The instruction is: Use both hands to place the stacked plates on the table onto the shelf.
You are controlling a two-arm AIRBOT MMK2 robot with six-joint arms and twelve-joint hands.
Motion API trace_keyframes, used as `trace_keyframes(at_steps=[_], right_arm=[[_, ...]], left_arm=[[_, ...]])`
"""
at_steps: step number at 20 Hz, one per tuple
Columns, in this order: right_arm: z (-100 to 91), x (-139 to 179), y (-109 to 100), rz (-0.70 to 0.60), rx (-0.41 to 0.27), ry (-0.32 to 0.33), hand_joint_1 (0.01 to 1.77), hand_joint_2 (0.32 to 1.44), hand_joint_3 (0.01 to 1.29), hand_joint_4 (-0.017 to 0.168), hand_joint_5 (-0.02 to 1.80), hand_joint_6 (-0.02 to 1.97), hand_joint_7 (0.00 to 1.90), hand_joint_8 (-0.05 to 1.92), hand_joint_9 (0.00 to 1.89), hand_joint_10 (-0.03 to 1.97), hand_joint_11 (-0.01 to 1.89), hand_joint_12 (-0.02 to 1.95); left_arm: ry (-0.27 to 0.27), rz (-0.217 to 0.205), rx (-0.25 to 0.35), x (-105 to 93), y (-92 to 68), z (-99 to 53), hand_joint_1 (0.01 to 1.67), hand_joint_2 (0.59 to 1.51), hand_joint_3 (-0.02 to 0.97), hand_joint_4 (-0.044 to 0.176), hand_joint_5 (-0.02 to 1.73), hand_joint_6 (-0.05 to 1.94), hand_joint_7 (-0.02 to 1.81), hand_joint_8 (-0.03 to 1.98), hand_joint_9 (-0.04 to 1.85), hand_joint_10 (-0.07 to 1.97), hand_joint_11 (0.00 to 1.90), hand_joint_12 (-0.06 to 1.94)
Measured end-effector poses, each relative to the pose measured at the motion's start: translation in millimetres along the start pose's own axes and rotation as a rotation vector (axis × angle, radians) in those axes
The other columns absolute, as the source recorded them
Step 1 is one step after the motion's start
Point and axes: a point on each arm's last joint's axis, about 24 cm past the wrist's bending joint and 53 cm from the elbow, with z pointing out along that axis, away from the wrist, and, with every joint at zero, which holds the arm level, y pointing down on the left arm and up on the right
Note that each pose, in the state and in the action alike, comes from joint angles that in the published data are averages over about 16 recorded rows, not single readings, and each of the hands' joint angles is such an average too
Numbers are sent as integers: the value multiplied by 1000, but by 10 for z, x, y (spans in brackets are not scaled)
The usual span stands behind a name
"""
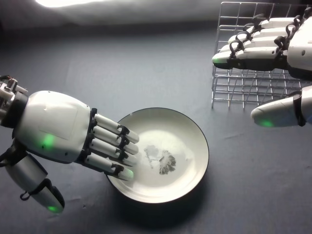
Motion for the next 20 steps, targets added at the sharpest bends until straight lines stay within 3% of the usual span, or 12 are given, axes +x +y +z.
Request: trace_keyframes(at_steps=[9, 20], right_arm=[[-1, 3, 16, -3, -7, 0, 23, 1234, 15, -1, 145, 22, 156, 13, 156, 10, 20, 492], [-5, 24, 44, -12, -22, 5, 67, 1232, 15, -1, 180, 22, 204, 13, 198, 10, 20, 607]], left_arm=[[44, 6, -40, 149, 215, -10, 15, 1190, 3, -2, 35, 0, 23, 15, 21, 4, 16, 2], [84, 18, -49, 301, 265, -36, 15, 1179, 3, -9, 8, -13, 17, 1, 16, 5, 17, -7]])
